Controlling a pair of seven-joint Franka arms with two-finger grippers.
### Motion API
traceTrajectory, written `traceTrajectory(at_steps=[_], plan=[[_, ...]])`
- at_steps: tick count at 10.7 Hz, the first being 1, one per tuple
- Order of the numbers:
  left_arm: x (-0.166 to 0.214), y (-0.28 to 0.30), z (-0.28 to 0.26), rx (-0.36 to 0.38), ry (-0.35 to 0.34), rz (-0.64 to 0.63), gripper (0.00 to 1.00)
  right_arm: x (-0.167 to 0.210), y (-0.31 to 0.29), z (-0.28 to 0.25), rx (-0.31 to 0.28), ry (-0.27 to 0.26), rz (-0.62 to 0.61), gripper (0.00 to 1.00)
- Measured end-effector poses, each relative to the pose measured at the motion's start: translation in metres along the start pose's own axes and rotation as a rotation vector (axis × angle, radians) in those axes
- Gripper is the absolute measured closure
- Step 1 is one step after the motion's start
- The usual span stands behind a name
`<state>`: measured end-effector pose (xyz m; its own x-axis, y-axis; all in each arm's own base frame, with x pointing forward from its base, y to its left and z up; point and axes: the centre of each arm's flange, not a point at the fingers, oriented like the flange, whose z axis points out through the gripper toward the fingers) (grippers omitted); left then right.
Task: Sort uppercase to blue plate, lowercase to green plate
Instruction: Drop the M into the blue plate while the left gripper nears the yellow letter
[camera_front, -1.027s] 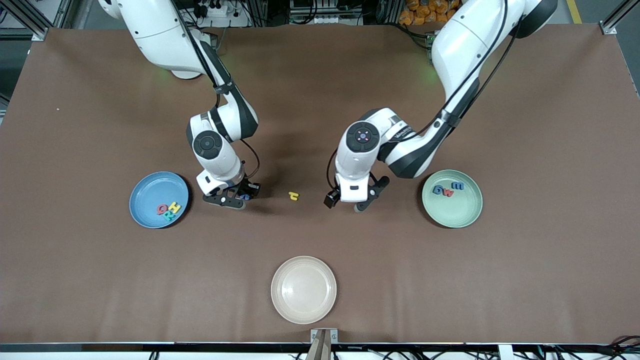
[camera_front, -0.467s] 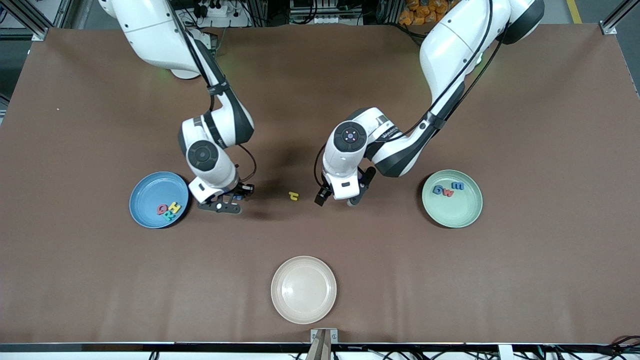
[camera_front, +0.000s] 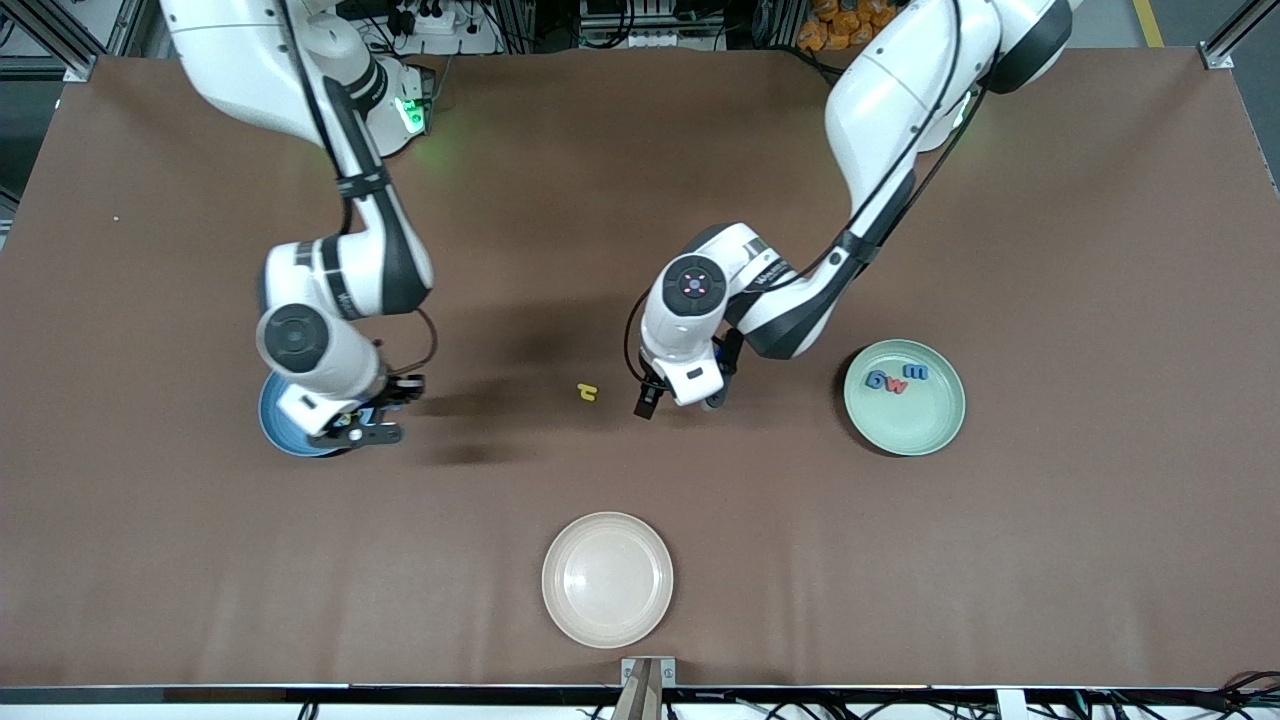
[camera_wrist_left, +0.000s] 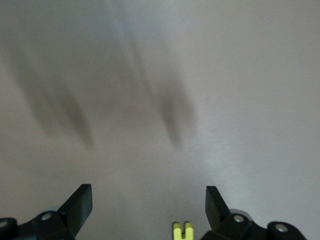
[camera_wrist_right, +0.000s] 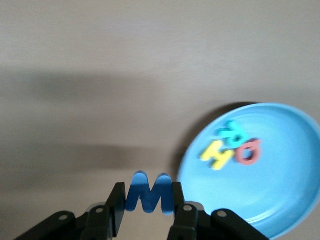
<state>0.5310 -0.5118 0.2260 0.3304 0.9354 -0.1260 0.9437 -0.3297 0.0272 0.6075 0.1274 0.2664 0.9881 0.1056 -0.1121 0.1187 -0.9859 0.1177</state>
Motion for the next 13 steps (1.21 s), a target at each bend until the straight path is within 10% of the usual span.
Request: traceTrajectory(at_steps=[13], plan=[[-0.029, 0.024, 0.022, -0.097, -0.111, -0.195, 0.00, -0.039, 0.123, 0.080, -0.027, 0.052, -0.187, 0.52]])
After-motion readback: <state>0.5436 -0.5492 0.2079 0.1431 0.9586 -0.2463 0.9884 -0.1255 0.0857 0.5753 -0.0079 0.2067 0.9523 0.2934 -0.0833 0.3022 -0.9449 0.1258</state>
